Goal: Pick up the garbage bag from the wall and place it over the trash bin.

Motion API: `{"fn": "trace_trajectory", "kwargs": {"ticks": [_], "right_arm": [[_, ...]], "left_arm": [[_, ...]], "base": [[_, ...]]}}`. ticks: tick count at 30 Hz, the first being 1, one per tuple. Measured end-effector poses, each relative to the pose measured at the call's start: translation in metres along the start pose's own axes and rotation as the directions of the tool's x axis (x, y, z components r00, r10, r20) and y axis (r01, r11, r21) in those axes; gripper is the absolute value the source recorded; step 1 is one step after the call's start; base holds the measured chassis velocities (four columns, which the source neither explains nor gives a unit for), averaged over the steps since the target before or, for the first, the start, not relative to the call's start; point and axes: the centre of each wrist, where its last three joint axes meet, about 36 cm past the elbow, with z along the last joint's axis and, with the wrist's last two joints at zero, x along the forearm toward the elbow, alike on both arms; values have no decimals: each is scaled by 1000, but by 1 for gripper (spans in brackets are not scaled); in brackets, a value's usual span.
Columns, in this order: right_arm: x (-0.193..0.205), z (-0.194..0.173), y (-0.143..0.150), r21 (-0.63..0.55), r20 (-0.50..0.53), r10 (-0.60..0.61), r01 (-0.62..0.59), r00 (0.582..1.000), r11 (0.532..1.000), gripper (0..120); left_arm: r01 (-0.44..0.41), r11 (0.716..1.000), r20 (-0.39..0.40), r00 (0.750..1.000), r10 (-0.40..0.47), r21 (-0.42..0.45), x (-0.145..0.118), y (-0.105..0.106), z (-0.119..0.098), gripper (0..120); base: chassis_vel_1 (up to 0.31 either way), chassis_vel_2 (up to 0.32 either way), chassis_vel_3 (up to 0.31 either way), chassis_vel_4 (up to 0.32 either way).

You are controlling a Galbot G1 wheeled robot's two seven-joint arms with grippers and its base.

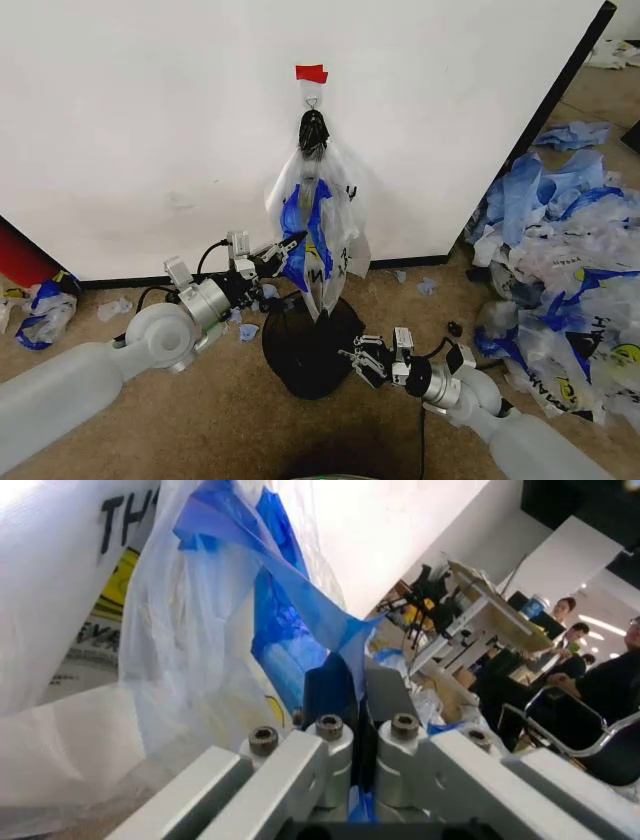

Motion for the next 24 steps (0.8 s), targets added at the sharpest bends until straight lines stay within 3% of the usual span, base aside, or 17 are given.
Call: {"fn": "trace_trajectory", "kwargs": {"ticks": [3, 15, 17, 23, 24], "right_arm": [[4, -3, 0, 23, -10, 3, -2, 1000, 1000, 0], [38, -72, -10, 144, -22, 49, -45, 999, 989, 47], [40, -77, -11, 150, -24, 50, -46, 998, 988, 50], [60, -103, -19, 169, -54, 68, -58, 996, 984, 77], [60, -103, -19, 169, -54, 68, -58, 996, 984, 77]], "left_arm": [[6, 1000, 3, 1000, -6, -3, 1, 0, -1, 0], [21, 1000, 29, 999, -21, -9, 1, -3, -5, 0], [21, 1000, 31, 999, -21, -10, 1, -3, -5, 0], [32, 999, 51, 998, -31, -18, 0, -3, -9, 0], [32, 999, 51, 998, -31, -18, 0, -3, -9, 0]], "base": [[0, 0, 0, 0], [0, 0, 0, 0], [0, 0, 0, 0], [0, 0, 0, 0], [0, 0, 0, 0]]}}
